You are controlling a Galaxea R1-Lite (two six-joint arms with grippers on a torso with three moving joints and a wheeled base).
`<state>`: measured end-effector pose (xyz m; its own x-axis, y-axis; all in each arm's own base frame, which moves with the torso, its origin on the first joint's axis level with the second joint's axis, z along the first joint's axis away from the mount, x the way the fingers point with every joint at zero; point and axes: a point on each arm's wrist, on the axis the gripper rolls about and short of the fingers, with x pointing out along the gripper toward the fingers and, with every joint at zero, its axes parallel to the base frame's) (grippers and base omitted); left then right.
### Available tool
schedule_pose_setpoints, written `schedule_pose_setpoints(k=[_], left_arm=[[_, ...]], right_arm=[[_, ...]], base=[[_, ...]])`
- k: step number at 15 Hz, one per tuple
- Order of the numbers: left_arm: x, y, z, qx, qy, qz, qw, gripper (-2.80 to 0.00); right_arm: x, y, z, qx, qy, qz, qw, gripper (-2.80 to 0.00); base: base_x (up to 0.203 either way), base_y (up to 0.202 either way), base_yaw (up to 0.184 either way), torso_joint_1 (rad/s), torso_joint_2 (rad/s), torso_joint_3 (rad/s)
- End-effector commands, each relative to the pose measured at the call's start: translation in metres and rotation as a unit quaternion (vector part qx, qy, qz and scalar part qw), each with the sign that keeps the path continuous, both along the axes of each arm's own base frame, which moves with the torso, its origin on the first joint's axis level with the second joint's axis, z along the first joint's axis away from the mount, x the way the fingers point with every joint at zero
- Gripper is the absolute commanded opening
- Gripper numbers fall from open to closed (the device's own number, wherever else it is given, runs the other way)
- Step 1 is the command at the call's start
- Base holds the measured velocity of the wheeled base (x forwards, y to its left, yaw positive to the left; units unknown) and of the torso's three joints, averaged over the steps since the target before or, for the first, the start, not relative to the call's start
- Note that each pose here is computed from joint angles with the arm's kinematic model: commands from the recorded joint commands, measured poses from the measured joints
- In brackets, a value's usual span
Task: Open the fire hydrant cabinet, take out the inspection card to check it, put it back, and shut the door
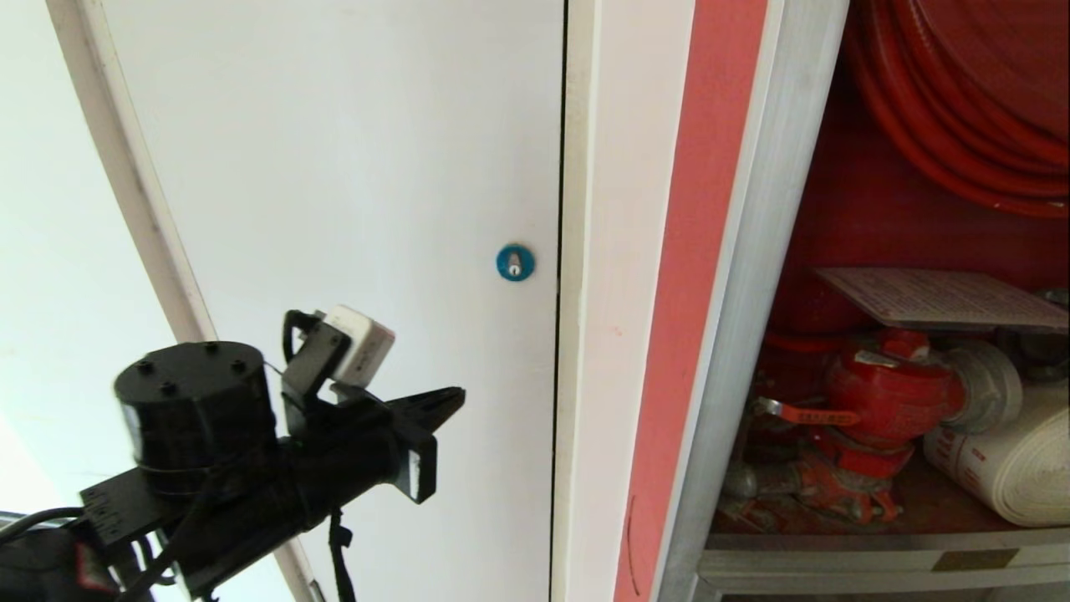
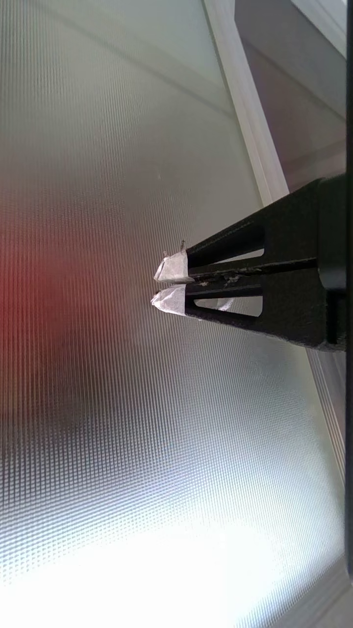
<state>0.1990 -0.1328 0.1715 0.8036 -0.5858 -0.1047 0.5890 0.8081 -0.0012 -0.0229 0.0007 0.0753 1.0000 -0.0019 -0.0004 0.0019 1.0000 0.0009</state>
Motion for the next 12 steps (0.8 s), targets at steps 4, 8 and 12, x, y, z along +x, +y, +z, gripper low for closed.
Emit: schedule_pose_setpoints(k=[4, 8, 12], left_arm=[[-0.048, 0.058, 0.028, -0.023, -0.087, 0.121, 0.9886, -2.8], [-0.069, 0.104, 0.041, 0.025, -0.159, 0.298, 0.941, -2.8], [-0.128, 0.127, 0.034, 0.022, -0.196, 0.366, 0.9095, -2.8]], right_arm=[[0.0, 0.0, 0.0, 0.0, 0.001, 0.0, 1.0, -2.8], [0.0, 0.0, 0.0, 0.0, 0.001, 0.0, 1.0, -2.8], [0.0, 0.0, 0.0, 0.0, 0.001, 0.0, 1.0, -2.8]], base=[[0.0, 0.0, 0.0, 0.0, 0.0, 0.0], [0.0, 0.0, 0.0, 0.0, 0.0, 0.0], [0.0, 0.0, 0.0, 0.0, 0.0, 0.0]])
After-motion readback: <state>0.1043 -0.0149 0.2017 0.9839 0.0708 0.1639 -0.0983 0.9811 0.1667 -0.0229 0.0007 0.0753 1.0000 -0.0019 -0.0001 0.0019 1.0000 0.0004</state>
